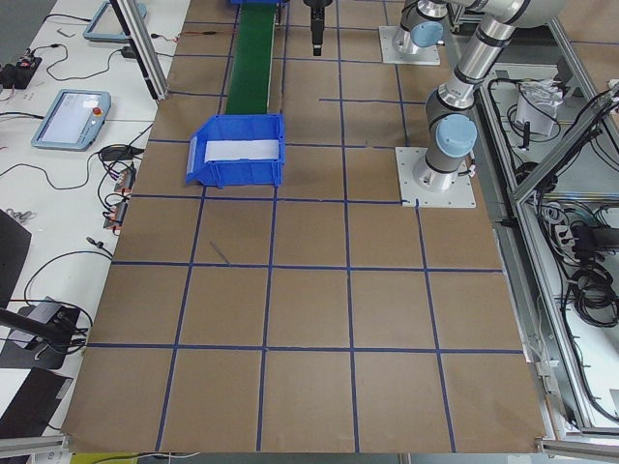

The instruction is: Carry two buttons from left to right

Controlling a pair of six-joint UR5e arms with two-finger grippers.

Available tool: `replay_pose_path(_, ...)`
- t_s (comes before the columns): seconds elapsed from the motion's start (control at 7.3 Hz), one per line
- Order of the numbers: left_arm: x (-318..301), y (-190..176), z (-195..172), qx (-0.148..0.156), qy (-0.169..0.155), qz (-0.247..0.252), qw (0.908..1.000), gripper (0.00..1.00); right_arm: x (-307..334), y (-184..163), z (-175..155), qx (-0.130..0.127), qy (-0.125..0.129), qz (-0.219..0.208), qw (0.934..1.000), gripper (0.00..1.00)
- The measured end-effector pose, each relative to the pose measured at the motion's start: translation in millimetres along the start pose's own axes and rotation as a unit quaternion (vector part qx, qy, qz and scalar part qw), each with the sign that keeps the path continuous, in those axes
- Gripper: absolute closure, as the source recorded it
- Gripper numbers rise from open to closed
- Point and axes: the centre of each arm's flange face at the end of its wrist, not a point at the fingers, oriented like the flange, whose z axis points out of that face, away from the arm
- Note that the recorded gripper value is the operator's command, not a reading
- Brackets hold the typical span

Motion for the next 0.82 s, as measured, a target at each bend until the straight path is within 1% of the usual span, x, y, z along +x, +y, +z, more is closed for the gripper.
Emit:
replay_pose_path(0.14, -0.2, -20.3, 6.1, -0.007, -0.001, 0.002, 1.0000, 0.00, 0.7, 4.4, -3.4, 0.002, 0.000, 0.004, 1.0000, 0.00)
replay_pose_path(0.27, 1.5, -48.1, 17.3, -0.014, 0.000, 0.002, 0.9999, 0.00, 1.1, 7.0, -4.2, 0.002, 0.000, 0.007, 1.0000, 0.00)
replay_pose_path(0.41, 6.3, -80.3, 25.2, -0.007, 0.003, -0.004, 1.0000, 0.00, 1.4, 8.2, -2.4, -0.001, 0.002, 0.008, 1.0000, 0.00)
replay_pose_path(0.55, 12.8, -104.3, 27.2, 0.008, 0.005, -0.010, 0.9999, 0.00, 2.0, 9.3, -1.0, -0.004, 0.004, 0.008, 0.9999, 0.00)
replay_pose_path(0.82, 10.2, -118.5, 29.8, 0.014, 0.006, -0.017, 0.9997, 0.00, 2.6, 10.4, 4.0, -0.010, 0.008, 0.007, 0.9999, 0.00)
